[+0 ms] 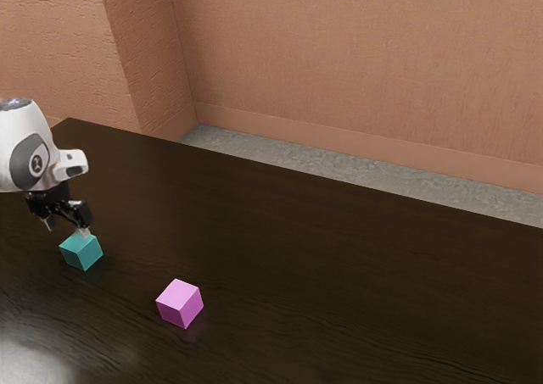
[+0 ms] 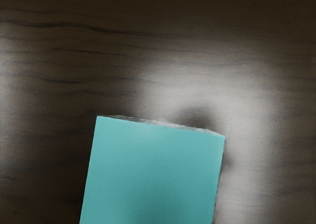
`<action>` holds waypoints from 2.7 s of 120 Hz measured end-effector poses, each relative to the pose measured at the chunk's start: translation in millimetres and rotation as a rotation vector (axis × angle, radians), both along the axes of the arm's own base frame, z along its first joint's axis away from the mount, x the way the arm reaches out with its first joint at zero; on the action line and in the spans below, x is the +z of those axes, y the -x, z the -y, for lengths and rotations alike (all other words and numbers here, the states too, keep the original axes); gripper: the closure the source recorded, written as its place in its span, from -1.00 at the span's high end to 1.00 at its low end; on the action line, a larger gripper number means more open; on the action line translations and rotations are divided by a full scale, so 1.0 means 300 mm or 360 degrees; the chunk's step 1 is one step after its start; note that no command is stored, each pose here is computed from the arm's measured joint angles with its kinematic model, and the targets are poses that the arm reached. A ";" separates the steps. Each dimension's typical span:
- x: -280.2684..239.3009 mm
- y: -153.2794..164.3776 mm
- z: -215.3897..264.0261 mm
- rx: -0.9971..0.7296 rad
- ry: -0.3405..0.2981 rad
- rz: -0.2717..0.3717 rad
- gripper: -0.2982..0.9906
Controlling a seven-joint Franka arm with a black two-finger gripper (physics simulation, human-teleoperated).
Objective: Pick up the blue block with one arm, and put the blue block on the pink block with one arm
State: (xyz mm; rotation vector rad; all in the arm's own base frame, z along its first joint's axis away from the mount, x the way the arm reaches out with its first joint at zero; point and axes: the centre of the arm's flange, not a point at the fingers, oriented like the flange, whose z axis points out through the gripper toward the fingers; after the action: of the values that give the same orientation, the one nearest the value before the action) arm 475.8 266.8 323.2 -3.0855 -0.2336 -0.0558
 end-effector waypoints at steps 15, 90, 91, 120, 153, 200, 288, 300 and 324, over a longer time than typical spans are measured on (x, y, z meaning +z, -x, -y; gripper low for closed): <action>-0.013 -0.005 -0.018 -0.0031 -0.0001 0.0049 0.54; -0.135 0.042 0.001 -0.0185 0.0018 0.0062 0.54; -0.136 0.042 0.001 -0.0187 0.0018 0.0063 0.54; -0.175 0.034 -0.008 -0.0213 0.0011 0.0074 0.54; -0.223 0.026 -0.013 -0.0224 0.0009 0.0084 0.54; -0.229 0.016 -0.011 -0.0224 0.0009 0.0112 0.30; 0.054 0.032 0.529 -0.0367 0.0015 0.0269 0.04; 0.069 0.046 0.621 -0.0360 0.0027 0.0277 0.04; 0.119 0.133 0.757 -0.0296 0.0023 0.0315 0.04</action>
State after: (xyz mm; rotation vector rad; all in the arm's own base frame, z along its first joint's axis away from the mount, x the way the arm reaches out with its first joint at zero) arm 435.9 39.6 358.8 -3.1057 0.0477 -0.3690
